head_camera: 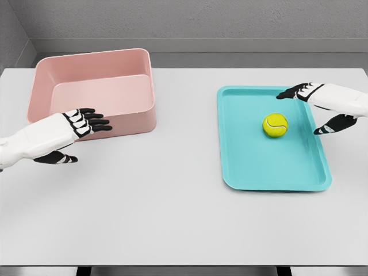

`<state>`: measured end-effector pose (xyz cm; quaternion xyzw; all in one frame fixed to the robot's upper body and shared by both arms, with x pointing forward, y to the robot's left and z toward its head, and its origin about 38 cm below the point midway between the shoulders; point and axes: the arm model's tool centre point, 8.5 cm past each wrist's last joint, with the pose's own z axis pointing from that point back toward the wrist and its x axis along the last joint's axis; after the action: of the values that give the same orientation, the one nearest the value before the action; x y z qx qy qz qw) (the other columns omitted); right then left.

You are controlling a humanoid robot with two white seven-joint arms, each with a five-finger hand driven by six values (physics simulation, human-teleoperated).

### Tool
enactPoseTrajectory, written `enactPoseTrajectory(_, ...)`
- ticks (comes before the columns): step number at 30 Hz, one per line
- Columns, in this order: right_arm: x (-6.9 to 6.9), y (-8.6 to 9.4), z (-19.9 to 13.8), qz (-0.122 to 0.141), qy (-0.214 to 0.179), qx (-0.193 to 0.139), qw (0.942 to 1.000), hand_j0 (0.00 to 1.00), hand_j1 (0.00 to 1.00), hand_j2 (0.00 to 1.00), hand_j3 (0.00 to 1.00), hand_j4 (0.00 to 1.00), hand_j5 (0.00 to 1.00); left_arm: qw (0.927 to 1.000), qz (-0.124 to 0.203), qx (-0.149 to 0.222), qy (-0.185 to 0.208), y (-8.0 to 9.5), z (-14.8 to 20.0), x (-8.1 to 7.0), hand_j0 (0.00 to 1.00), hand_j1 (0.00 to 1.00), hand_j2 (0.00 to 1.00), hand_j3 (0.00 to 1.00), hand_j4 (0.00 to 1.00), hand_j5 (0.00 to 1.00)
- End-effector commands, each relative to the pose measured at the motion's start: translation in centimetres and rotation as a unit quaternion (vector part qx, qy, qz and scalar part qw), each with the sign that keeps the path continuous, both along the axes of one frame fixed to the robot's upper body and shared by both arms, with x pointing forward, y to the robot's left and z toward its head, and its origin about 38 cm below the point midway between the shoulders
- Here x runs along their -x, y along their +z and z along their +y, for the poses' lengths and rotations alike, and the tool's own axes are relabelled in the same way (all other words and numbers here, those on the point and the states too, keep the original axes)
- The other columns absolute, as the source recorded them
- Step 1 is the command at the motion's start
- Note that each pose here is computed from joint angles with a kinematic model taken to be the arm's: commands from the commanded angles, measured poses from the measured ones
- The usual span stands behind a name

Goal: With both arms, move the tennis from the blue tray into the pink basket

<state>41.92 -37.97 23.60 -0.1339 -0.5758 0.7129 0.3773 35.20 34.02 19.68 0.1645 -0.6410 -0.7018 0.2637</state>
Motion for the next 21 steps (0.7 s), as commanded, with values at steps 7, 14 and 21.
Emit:
enactPoseTrajectory(7,-0.9,-1.9,1.5,0.013,0.006,-0.005,0.9999,1.0,1.0,1.0,1.0,1.0,1.0,1.0,0.004,0.0,0.002,-0.1,0.2,0.1,1.0,1.0,1.0,1.0,1.0,1.0)
enactPoseTrajectory(14,-2.5,-3.1,4.7,0.002,0.028,0.004,0.9996,1.0,1.0,1.0,1.0,1.0,1.0,0.9987,0.039,-0.033,-0.002,-0.8,0.2,0.3,1.0,1.0,1.0,1.0,1.0,1.0)
enactPoseTrajectory(21,-2.5,-4.1,4.1,0.008,0.023,0.038,0.999,1.0,1.0,1.0,1.0,1.0,1.0,0.9985,0.048,-0.027,0.0,-1.1,0.2,0.5,1.0,1.0,1.0,1.0,1.0,1.0)
